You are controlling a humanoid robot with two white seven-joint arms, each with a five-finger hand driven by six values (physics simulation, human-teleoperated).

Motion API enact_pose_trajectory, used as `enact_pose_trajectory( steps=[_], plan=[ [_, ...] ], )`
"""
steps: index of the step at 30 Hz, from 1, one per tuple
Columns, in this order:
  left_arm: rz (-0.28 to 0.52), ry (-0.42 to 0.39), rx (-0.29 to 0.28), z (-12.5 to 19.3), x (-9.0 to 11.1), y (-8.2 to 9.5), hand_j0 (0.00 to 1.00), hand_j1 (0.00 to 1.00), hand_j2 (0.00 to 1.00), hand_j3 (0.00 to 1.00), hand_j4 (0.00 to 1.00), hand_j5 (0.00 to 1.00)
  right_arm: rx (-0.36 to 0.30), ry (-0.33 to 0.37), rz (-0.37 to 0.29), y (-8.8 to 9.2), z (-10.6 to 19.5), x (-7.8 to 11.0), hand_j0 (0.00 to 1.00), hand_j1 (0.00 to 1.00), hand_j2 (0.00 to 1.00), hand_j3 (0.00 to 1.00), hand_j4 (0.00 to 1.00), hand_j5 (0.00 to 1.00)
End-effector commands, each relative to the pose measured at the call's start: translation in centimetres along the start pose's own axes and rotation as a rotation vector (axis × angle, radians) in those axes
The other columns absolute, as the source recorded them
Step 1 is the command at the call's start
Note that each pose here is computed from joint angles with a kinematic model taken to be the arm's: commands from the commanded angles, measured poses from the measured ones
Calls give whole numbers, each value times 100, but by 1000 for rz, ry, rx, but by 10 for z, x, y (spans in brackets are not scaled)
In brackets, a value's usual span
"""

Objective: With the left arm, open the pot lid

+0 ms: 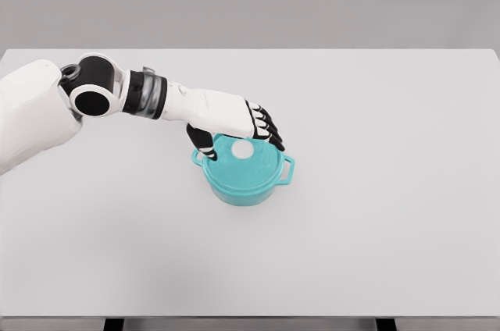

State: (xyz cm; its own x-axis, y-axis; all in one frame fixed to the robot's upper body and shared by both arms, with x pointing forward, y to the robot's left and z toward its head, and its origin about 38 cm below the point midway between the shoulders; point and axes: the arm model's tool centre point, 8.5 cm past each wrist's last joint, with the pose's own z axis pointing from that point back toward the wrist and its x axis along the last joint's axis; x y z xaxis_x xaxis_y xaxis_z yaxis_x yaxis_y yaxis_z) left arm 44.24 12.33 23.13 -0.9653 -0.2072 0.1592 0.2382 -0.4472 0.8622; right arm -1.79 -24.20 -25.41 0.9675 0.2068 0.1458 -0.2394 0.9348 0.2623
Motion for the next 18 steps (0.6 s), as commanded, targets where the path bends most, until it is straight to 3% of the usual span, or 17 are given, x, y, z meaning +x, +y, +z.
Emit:
enact_pose_trajectory(
  steps=[1, 2, 9, 18],
  plan=[
    [5, 0, 5, 0, 0, 1, 81, 81, 81, 81, 81, 81, 0, 0, 1, 0, 0, 0, 100, 100, 100, 100, 100, 100],
    [12, -3, 3, -1, 0, -3, 75, 75, 75, 75, 75, 75, 0, 0, 1, 0, 0, 0, 100, 100, 100, 100, 100, 100],
    [20, -8, 2, -2, 2, -6, 66, 66, 66, 66, 66, 66, 0, 0, 1, 0, 0, 0, 100, 100, 100, 100, 100, 100],
    [48, -21, 22, 3, 3, -7, 41, 41, 41, 41, 41, 41, 0, 0, 1, 0, 0, 0, 100, 100, 100, 100, 100, 100]
  ],
)
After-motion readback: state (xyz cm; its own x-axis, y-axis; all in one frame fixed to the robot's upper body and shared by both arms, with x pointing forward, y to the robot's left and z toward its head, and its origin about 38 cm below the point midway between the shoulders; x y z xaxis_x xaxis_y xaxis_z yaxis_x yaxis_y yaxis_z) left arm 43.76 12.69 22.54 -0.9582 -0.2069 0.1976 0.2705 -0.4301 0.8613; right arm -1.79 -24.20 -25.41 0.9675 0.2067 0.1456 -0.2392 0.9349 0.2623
